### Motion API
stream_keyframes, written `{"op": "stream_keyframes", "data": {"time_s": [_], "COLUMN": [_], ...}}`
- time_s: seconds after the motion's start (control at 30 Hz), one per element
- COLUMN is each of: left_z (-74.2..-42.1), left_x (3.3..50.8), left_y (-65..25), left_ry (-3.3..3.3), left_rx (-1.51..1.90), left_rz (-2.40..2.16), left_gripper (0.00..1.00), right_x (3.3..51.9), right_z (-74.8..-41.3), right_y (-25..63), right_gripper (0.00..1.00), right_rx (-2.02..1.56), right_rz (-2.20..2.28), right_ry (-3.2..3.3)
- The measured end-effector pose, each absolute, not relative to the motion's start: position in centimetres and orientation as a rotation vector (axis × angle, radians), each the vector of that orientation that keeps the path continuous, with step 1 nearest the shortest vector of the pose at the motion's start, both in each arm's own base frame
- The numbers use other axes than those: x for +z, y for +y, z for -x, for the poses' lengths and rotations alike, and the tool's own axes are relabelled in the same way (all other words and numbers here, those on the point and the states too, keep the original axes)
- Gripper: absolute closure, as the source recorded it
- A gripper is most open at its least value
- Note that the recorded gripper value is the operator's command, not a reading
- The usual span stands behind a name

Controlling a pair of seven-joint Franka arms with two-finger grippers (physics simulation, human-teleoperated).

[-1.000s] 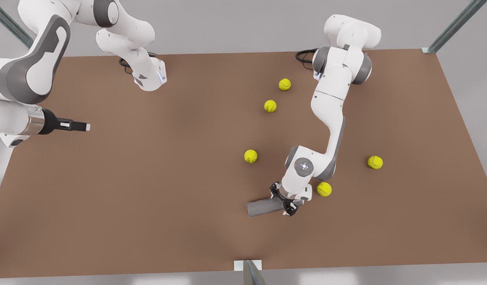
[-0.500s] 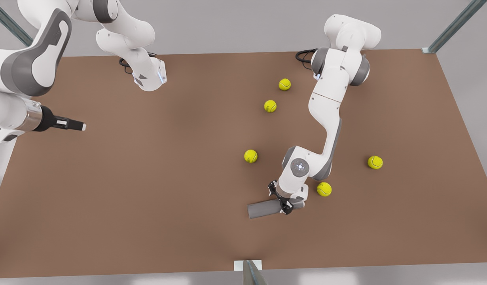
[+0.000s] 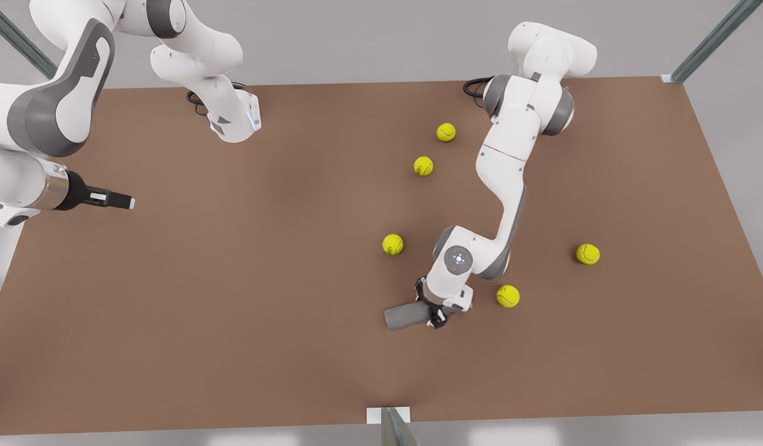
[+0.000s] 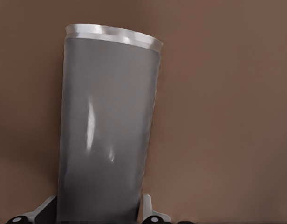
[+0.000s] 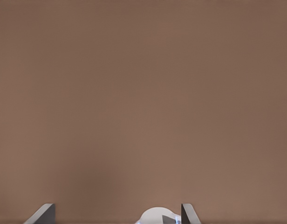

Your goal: Put the tennis tube upright

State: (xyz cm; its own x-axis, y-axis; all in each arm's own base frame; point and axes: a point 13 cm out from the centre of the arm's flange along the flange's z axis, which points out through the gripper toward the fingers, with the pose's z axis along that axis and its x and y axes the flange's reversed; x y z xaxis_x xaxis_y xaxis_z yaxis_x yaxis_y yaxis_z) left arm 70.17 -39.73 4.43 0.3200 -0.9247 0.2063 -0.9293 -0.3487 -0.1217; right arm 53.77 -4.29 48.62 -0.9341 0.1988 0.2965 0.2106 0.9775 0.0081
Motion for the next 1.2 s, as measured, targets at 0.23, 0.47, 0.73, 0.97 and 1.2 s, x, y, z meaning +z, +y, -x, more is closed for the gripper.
{"op": "stream_keyframes", "data": {"time_s": [0.23,0.47,0.73,0.97,1.2], "left_z": [-69.9,-69.6,-69.4,-67.3,-63.1], "left_x": [4.2,3.3,5.7,10.5,18.8], "left_y": [-39.9,-39.8,-40.2,-39.7,-36.3], "left_ry": [-1.829,-1.863,-1.909,-1.976,-2.153], "left_rx": [0.369,0.351,0.335,0.173,-0.169], "left_rz": [-2.508,-2.487,-2.452,-2.386,-2.314], "left_gripper": [0.20,0.20,0.24,0.25,0.26], "right_x": [48.5,48.5,48.3,48.3,48.3], "right_z": [-53.8,-53.9,-54.0,-54.0,-54.0], "right_y": [-4.3,-4.1,-4.0,-4.0,-4.1], "right_gripper": [0.00,0.00,0.00,0.00,0.00], "right_rx": [-0.059,-0.061,-0.059,-0.061,-0.063], "right_rz": [0.295,0.290,0.285,0.284,0.287], "right_ry": [-2.827,-2.828,-2.825,-2.826,-2.827]}}
